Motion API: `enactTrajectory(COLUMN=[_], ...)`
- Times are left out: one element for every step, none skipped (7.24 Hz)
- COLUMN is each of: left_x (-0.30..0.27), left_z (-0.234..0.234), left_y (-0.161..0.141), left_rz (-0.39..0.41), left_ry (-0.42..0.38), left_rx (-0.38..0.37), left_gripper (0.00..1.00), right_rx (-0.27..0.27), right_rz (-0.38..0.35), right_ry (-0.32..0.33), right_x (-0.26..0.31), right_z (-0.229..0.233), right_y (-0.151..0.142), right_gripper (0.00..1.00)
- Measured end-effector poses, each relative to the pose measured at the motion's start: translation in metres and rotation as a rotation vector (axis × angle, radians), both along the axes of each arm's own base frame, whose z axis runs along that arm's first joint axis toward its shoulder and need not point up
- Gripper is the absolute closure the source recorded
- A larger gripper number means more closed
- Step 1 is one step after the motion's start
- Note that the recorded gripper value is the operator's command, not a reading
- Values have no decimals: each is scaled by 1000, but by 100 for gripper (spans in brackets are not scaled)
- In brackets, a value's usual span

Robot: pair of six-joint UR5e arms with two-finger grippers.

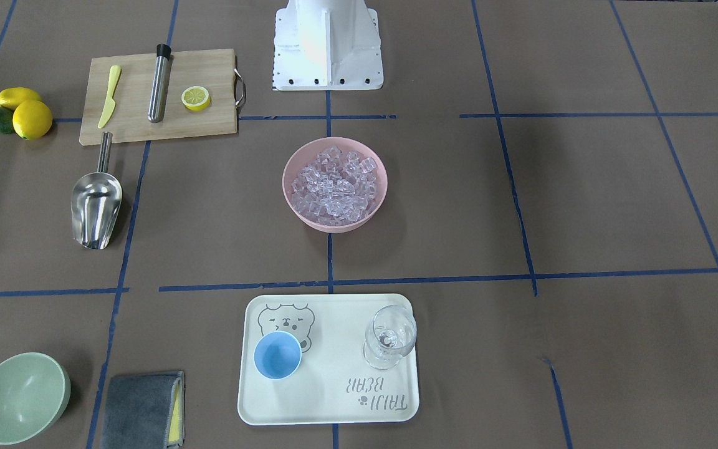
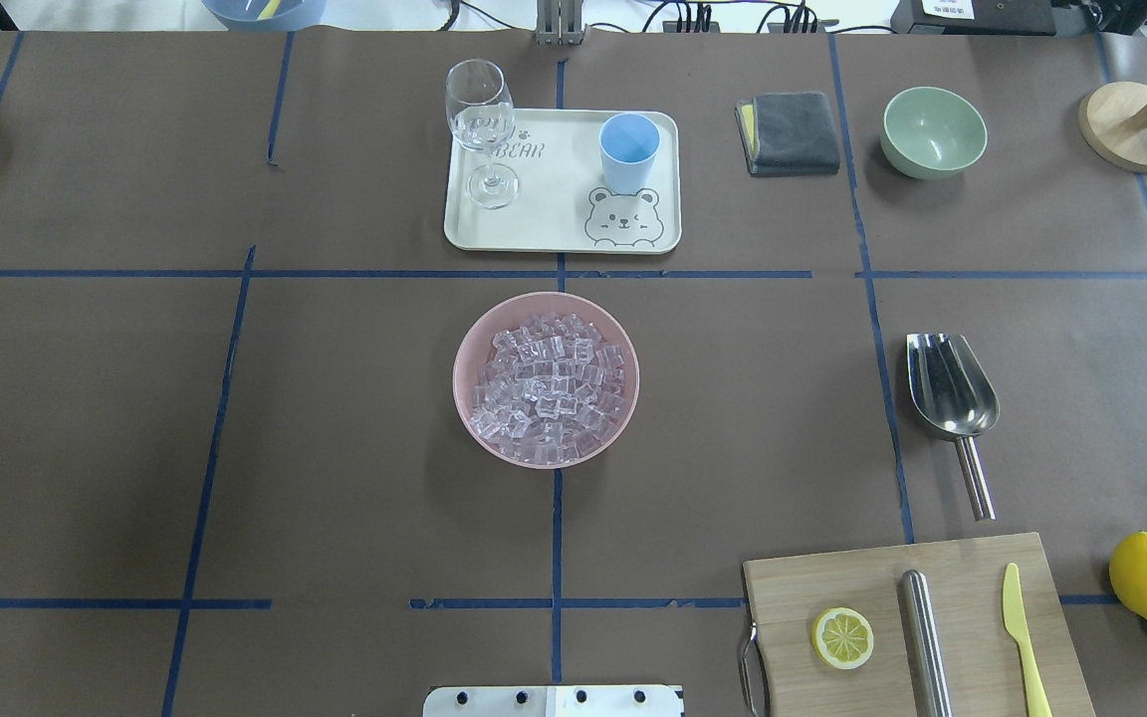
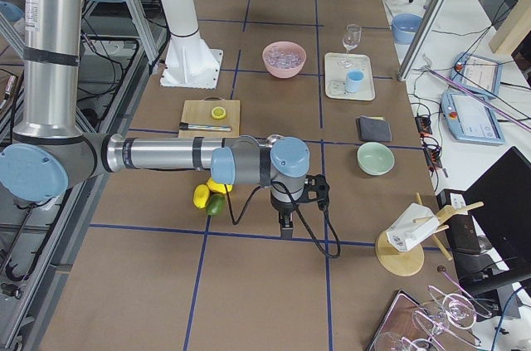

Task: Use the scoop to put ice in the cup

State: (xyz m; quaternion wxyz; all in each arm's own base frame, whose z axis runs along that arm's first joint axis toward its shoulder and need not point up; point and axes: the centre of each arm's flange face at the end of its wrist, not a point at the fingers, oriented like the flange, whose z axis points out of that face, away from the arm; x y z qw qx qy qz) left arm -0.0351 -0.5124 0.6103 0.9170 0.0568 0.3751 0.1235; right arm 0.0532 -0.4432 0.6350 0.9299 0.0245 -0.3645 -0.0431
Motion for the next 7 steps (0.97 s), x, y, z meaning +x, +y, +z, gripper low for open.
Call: enactTrajectory(left_x=[0,1,1,1,1,2,3], left_z=[0,0,1,2,1,-1,-6], left_y=[0,0,1,1,1,1,-2], left_rz=[1,3,3,3,4,4,4], left_ry=[1,3,3,0,-1,0,4], left_rx=[1,0,-2,-2,-1,1,11], left_gripper=[0,0,0,0,0,0,0], right_rx=[0,0,1,8,18,32,48], right_rz=[0,0,0,-1,-2,-6,-8], right_ry=[0,0,0,-2,-2,-2,-2], right_x=[0,0,0,-1,-1,-2,-3], right_z=[0,0,-1,-4,-8,-13,-20], right_y=[0,0,-1,-3,-4,-7,-11], right_gripper=[0,0,0,0,0,0,0])
